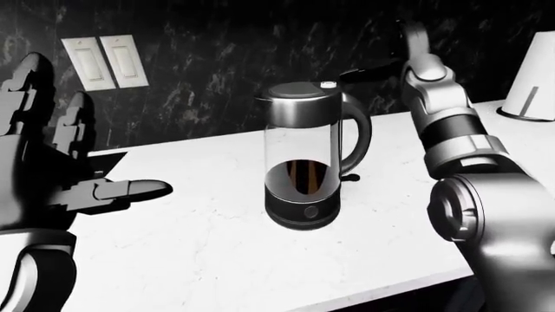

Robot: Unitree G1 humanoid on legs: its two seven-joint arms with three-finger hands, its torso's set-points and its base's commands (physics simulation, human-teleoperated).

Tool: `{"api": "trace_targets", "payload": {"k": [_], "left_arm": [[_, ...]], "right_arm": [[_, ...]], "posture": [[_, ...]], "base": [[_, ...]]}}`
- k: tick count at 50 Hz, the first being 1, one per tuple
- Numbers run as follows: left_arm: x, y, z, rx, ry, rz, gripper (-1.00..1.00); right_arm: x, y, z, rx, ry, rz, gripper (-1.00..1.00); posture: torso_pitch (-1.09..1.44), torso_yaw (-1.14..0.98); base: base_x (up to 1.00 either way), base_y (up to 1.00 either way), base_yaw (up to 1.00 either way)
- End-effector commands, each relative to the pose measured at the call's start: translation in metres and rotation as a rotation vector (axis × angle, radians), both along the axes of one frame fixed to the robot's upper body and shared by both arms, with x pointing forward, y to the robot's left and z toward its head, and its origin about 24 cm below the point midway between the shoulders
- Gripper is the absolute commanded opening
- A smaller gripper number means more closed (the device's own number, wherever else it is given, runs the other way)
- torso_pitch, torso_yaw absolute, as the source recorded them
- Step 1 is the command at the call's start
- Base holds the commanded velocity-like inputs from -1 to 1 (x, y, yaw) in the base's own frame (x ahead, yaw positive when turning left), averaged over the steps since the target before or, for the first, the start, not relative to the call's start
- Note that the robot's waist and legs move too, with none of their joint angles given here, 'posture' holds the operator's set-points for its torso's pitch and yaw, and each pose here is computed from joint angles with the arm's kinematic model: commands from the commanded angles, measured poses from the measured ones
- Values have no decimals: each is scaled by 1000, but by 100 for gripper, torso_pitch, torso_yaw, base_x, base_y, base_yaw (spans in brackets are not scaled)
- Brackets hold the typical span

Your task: Press the button to open the lid of the electric kettle.

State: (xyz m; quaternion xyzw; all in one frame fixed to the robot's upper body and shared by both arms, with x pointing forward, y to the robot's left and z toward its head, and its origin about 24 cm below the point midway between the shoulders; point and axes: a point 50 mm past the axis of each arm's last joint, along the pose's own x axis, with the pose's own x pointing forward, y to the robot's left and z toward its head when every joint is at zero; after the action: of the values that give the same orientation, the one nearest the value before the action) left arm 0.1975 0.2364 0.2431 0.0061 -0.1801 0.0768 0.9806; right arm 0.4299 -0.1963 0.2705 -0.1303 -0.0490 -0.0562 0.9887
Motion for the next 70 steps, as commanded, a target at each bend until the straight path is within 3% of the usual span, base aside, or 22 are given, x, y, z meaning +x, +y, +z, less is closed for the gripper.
{"api": "trace_targets", "payload": {"k": [1,33,52,70], "left_arm": [[-3,-1,9,17,-57,3,100],[-4,-1,9,18,-57,3,100],[-4,-1,9,19,-58,4,100],[-5,-1,11,18,-61,3,100]], "right_arm": [[-3,4,29,-1,-100,13,100],[-3,13,40,39,-73,64,100],[-3,22,46,87,-31,143,100],[-2,33,44,58,-7,189,100]], "posture": [[-47,0],[-47,0],[-47,0],[-47,0]], "base": [[0,0,0],[0,0,0],[0,0,0],[0,0,0]]}}
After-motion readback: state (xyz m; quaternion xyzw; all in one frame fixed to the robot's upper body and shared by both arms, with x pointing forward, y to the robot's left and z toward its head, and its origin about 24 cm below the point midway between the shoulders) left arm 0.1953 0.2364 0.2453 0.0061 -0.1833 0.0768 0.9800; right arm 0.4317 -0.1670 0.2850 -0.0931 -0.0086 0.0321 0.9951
